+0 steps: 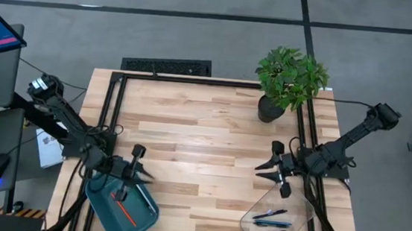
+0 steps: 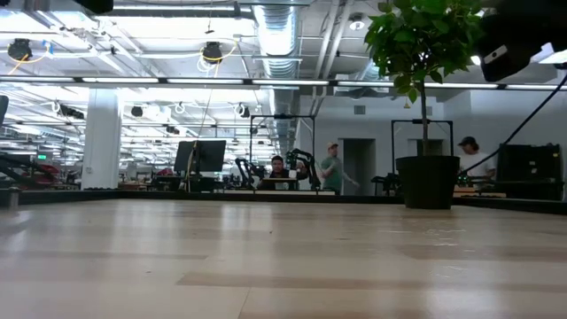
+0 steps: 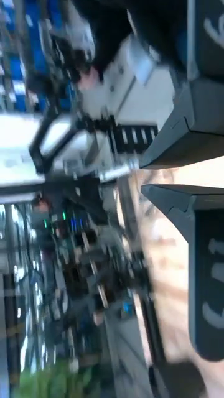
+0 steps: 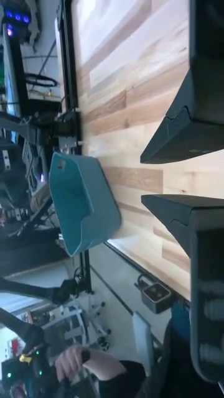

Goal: Sort pens & pencils
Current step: Return to Home Position

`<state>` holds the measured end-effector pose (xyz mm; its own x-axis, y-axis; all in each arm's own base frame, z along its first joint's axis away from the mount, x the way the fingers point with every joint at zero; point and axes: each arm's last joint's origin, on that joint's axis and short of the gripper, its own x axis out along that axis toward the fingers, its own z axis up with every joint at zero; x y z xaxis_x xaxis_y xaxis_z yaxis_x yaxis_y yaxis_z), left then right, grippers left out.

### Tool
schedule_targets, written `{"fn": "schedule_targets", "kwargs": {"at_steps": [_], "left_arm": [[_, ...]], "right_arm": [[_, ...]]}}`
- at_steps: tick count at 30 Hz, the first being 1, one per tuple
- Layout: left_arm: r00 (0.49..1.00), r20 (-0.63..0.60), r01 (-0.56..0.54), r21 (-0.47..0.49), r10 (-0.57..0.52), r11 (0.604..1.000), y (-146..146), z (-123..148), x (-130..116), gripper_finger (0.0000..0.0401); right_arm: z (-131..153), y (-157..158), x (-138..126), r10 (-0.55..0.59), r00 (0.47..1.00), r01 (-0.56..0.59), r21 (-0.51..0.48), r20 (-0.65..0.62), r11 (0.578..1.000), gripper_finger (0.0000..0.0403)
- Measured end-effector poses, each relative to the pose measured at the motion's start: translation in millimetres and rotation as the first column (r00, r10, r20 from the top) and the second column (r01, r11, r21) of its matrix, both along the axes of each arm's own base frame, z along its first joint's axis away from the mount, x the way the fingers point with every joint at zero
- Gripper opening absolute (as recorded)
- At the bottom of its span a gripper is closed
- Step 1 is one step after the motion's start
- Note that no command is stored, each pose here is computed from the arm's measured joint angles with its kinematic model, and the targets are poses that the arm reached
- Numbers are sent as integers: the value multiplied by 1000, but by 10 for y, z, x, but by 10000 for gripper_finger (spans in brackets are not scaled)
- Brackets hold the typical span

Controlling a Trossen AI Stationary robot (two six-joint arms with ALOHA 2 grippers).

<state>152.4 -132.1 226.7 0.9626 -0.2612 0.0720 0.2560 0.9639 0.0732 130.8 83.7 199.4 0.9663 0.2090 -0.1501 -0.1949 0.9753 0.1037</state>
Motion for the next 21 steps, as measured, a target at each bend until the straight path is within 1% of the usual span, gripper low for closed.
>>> {"fn": "schedule_targets", "kwargs": {"at_steps": [2, 5, 7, 10, 12, 14, 18, 21], "left_arm": [[996, -5, -86, 19, 86, 996, 57, -31, 8, 43], [968, -11, -252, 30, 252, 967, 194, -65, 41, 43], [954, -2, -300, 28, 301, 953, 284, -54, 62, 43], [939, 13, -345, 39, 345, 938, 424, -3, 80, 43], [931, 18, -366, 42, 365, 930, 525, 27, 90, 43], [933, 20, -360, 46, 359, 932, 625, 52, 95, 43], [962, -10, -271, 64, 272, 960, 794, 49, 108, 43], [964, -48, -261, 28, 262, 965, 900, 30, 125, 43]], "right_arm": [[1, -28, 16, -31, 1000, 31, -1, 2, 1000, 113], [3, -87, 44, -116, 993, 116, -7, 8, 993, 113], [2, -131, 63, -172, 985, 172, -16, 11, 985, 113], [7, -200, 92, -223, 975, 224, -36, 20, 974, 113], [8, -249, 113, -257, 966, 258, -37, 20, 965, 113], [7, -305, 135, -296, 955, 297, -39, 20, 954, 113], [7, -415, 171, -366, 930, 367, -51, 23, 929, 113], [7, -475, 188, -392, 919, 393, -78, 27, 916, 113]]}}
